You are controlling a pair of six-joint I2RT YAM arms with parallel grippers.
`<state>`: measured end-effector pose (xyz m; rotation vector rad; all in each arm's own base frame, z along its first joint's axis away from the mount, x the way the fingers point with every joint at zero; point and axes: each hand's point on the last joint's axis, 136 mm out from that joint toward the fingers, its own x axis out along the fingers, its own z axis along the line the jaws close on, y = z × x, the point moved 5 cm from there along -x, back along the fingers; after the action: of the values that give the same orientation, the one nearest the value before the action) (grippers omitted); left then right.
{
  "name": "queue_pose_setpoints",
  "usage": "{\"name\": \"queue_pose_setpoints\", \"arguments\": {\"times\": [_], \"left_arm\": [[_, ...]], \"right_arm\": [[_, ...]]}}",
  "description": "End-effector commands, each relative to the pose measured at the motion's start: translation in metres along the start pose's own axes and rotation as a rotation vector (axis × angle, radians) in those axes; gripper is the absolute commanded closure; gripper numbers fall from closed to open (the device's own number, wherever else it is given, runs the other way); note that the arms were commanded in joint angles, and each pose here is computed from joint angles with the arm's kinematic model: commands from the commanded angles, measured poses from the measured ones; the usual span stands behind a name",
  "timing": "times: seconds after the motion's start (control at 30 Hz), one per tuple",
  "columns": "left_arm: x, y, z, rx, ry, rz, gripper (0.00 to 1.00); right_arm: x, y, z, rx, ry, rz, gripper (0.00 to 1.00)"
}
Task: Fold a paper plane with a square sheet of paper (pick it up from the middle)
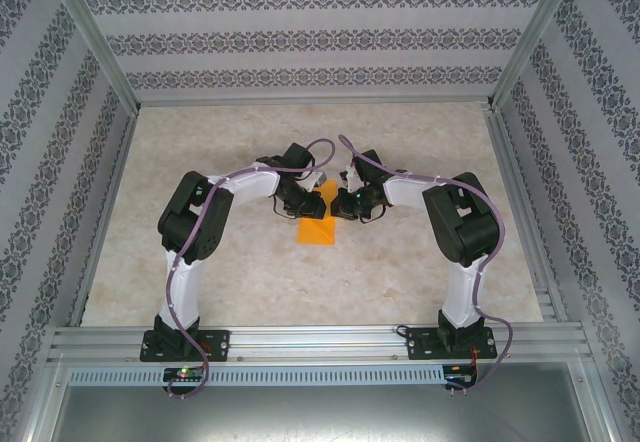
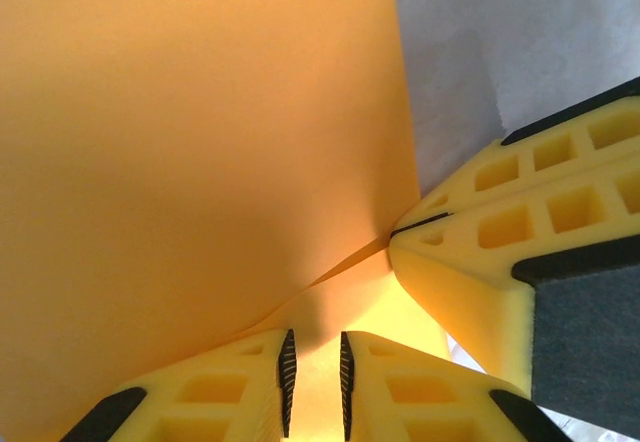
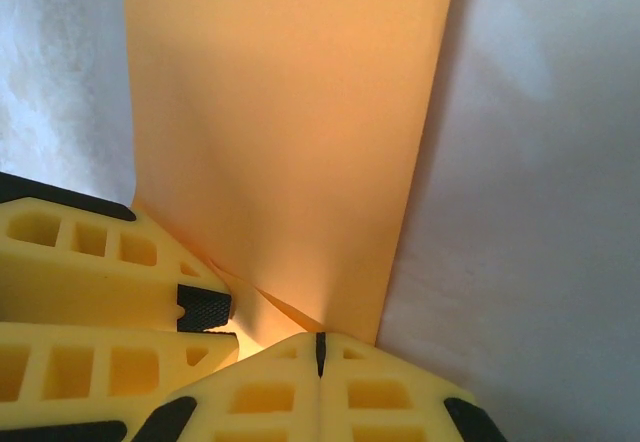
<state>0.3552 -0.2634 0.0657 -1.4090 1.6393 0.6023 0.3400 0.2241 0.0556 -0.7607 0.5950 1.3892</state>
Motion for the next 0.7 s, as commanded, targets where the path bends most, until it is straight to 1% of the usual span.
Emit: {"name": "queue_pose_setpoints", "arguments": {"times": [0.0, 0.1, 0.17, 0.3, 0.4, 0.5, 0.67], "left_arm": [[0.012, 0.007, 0.011, 0.012, -0.054, 0.039, 0.76], [0.018, 0.012, 0.019, 0.002, -0.072, 0.057, 0.77], [0.02, 0.014, 0.023, -0.005, -0.082, 0.063, 0.77], [0.023, 0.016, 0.03, -0.014, -0.101, 0.072, 0.77], [0.026, 0.018, 0.034, -0.023, -0.101, 0.076, 0.77], [0.029, 0.019, 0.037, -0.03, -0.1, 0.082, 0.77], [0.029, 0.02, 0.038, -0.032, -0.097, 0.083, 0.77]], "right_arm": [[-0.007, 0.0, -0.006, 0.027, 0.035, -0.013, 0.96], [-0.017, -0.003, 0.0, 0.016, 0.033, -0.044, 0.91], [-0.026, -0.002, 0.005, 0.009, 0.029, -0.063, 0.86], [-0.046, 0.006, 0.014, 0.003, 0.016, -0.101, 0.81], [-0.048, 0.023, 0.024, 0.017, -0.044, -0.088, 0.82], [-0.037, 0.042, 0.035, 0.044, -0.116, -0.06, 0.86], [-0.018, 0.06, 0.034, 0.064, -0.12, -0.019, 0.9]]}}
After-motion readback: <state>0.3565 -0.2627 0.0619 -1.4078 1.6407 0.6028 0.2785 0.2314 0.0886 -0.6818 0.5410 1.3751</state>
